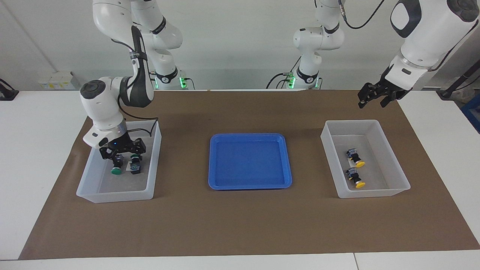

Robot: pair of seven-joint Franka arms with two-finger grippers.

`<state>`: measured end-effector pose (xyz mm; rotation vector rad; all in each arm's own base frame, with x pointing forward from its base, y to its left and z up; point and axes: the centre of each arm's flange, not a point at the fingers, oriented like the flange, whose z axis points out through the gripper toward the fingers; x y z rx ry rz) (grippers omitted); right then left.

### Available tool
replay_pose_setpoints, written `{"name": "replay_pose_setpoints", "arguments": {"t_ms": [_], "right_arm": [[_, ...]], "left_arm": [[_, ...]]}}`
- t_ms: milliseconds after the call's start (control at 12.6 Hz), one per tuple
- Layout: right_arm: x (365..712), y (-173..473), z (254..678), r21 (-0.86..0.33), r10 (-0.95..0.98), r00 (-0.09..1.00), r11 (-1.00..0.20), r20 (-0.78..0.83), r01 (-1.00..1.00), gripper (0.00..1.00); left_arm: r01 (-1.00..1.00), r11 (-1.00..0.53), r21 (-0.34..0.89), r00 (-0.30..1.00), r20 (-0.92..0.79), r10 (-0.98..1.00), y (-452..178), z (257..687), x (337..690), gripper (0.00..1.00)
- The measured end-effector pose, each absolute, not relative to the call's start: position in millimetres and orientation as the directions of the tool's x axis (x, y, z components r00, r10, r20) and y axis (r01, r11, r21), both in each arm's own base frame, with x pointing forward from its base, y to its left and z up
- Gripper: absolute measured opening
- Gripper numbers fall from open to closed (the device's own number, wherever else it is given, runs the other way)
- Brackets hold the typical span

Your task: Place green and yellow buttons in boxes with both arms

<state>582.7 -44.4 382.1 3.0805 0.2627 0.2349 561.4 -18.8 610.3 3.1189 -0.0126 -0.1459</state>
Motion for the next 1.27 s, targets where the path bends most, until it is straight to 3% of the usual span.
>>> {"name": "replay_pose_setpoints", "arguments": {"t_ms": [79,238,712,1108,1267], "right_arm": [[582.7,-44.1,402.5,0.049,0.14,0.979,-0.99,0.149,0.134,1.0],[576.9,-35.3,446.7,0.033,0.061,0.988,-0.998,0.143,0.057,1.0],[556.6,-14.3,567.4,0.018,-0.035,0.998,-0.999,0.061,-0.036,1.0],[547.8,-23.7,626.2,0.019,-0.056,0.998,-0.998,0.027,-0.056,1.0],[550.0,-23.8,630.1,0.019,-0.056,0.998,-0.998,0.015,-0.056,1.0]], "left_arm": [[-0.01,-1.0,0.015,0.996,-0.092,-0.012,-19.9,611.2,560.8,0.89],[-0.017,-1.0,0.012,0.996,-0.088,-0.018,-22.9,613.5,559.5,1.0],[0.002,-1.0,0.009,0.999,-0.054,0.002,-12.1,617.1,563.0,1.0],[0.001,-1.0,0.009,1.0,-0.03,0.001,-12.8,614.7,566.4,1.0],[-0.004,-1.0,0.009,1.0,-0.031,-0.004,-15.6,614.4,566.2,1.0]]}}
